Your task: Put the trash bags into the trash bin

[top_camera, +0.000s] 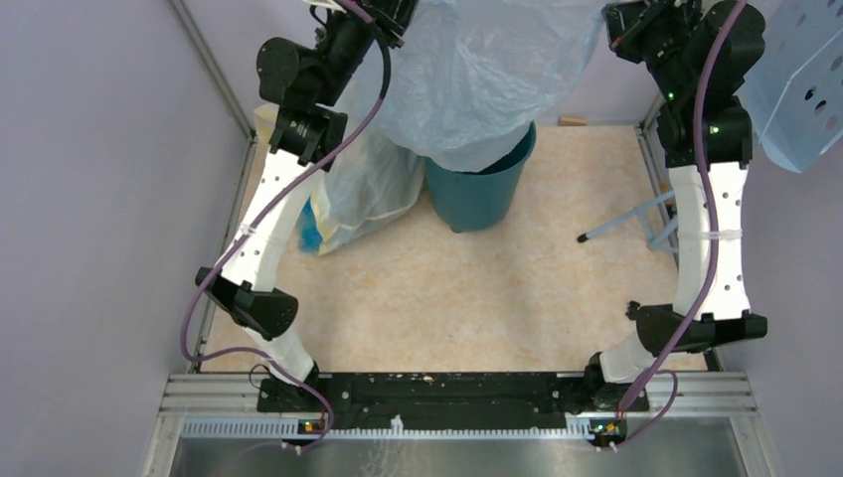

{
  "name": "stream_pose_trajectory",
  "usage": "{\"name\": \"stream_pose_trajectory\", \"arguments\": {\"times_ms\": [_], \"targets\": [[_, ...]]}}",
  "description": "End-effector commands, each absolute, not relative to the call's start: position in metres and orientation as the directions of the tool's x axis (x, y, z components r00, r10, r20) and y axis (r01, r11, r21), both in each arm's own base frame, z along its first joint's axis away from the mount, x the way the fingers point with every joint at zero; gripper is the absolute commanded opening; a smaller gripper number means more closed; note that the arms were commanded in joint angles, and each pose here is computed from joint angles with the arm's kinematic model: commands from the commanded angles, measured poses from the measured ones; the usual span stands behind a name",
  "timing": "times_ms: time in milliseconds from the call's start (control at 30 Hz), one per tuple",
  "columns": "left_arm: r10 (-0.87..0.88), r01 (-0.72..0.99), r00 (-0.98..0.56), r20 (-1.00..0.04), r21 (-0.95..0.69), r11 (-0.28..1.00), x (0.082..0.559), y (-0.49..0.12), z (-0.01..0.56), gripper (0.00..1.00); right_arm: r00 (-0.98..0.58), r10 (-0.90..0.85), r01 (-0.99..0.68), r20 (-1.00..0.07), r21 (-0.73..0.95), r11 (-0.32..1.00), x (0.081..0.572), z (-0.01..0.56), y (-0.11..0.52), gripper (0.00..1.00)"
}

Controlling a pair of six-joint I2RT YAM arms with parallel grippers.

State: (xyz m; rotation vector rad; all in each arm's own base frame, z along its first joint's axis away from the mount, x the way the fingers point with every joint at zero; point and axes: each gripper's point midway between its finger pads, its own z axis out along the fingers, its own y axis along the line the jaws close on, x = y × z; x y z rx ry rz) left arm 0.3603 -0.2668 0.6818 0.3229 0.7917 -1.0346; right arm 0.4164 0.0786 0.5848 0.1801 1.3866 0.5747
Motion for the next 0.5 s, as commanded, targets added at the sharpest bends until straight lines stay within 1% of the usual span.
{"name": "stream_pose_trajectory", "arguments": {"times_ms": [0,133,267,300,333,367,400,433,467], "targets": [[-0.657,0.89,0.186,-0.731,-0.158,0.428,0.364,-0.278,0.661,0.0,0.092,0.458,-0.132,-0.884,0.445,0.886,0.409,0.571,0.052,0.0],[-0.605,0.888,0.082,-0.792,-0.217,0.404,0.386,-0.303,0.626,0.0,0.098,0.398,0.081,-0.912,0.406,0.91,0.409,0.552,0.014,0.0],[-0.584,0.896,-0.003,-0.812,-0.262,0.359,0.397,-0.327,0.599,0.0,0.035,0.375,0.159,-0.926,0.376,0.913,0.416,0.531,0.0,0.0],[-0.58,0.899,-0.02,-0.814,-0.269,0.346,0.399,-0.333,0.594,0.0,0.023,0.376,0.163,-0.926,0.374,0.913,0.416,0.529,0.0,0.03],[-0.577,0.9,-0.039,-0.816,-0.279,0.334,0.403,-0.338,0.59,0.0,0.016,0.373,0.155,-0.928,0.371,0.916,0.416,0.53,0.002,0.19],[-0.576,0.902,-0.059,-0.815,-0.291,0.319,0.405,-0.342,0.587,0.0,0.02,0.37,0.132,-0.929,0.369,0.92,0.414,0.536,0.005,0.38],[-0.577,0.9,-0.077,-0.813,-0.306,0.31,0.408,-0.344,0.586,0.0,0.029,0.366,0.096,-0.93,0.367,0.925,0.411,0.543,0.01,0.53],[-0.58,0.895,-0.094,-0.809,-0.324,0.307,0.412,-0.346,0.585,0.0,0.044,0.355,0.051,-0.934,0.357,0.933,0.406,0.552,0.015,0.6],[-0.583,0.893,-0.108,-0.805,-0.337,0.299,0.414,-0.347,0.587,0.0,0.056,0.342,0.007,-0.938,0.343,0.939,0.4,0.561,0.021,0.61]]}}
